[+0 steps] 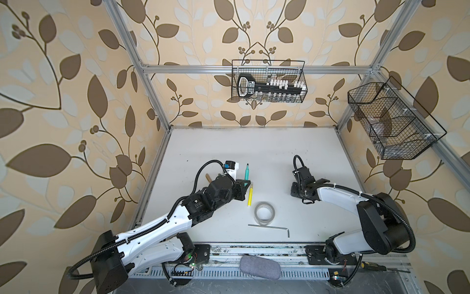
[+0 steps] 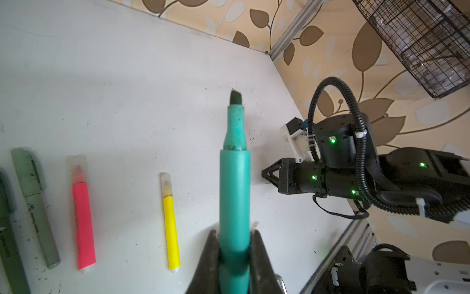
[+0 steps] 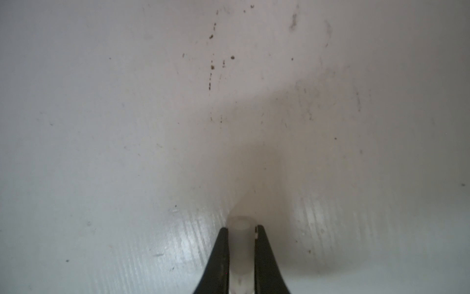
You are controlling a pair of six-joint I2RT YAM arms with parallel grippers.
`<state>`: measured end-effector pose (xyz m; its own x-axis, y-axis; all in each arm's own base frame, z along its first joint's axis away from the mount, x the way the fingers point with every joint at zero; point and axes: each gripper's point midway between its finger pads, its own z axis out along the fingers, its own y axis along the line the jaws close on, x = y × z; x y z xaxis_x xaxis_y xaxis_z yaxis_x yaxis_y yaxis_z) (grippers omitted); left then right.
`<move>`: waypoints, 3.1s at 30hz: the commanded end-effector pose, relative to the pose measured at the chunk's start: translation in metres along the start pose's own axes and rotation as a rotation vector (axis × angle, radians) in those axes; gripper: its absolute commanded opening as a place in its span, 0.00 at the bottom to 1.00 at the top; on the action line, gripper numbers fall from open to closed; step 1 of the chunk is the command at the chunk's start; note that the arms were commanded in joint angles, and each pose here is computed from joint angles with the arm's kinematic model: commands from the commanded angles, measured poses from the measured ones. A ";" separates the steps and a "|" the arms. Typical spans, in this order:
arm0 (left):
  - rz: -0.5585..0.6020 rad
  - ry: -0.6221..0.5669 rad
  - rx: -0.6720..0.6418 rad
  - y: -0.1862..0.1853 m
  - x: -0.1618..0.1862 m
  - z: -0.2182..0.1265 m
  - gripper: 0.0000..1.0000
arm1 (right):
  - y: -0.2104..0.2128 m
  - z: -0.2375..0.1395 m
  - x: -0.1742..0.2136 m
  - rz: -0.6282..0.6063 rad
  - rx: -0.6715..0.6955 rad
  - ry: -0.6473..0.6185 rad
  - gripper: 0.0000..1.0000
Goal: Insert the pens into the pen caps
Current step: 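Move the right gripper down and close it on a clear cap on the table, then lift the clear cap with the right gripper above the teal marker tip, then press the clear cap down onto the teal marker tip with the right gripper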
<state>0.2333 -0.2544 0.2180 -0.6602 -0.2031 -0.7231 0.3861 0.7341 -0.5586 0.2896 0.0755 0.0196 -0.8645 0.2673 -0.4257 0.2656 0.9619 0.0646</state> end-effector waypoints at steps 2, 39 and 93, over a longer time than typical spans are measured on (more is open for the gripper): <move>0.057 0.006 0.150 -0.038 -0.008 0.003 0.00 | 0.006 -0.018 -0.001 0.024 -0.036 -0.013 0.05; 0.223 -0.021 0.340 -0.111 0.034 0.026 0.00 | 0.121 -0.295 -0.067 0.211 -0.803 -0.630 0.08; 0.025 -0.089 0.458 -0.102 0.007 0.001 0.00 | 0.140 -0.272 -0.009 0.164 -1.076 -0.535 0.42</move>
<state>0.1862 -0.3371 0.2417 -0.6403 -0.1734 -0.7483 0.6369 0.4248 -0.6434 0.2212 0.2280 0.2725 -0.5100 0.5789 -0.6362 -0.3492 0.5366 0.7682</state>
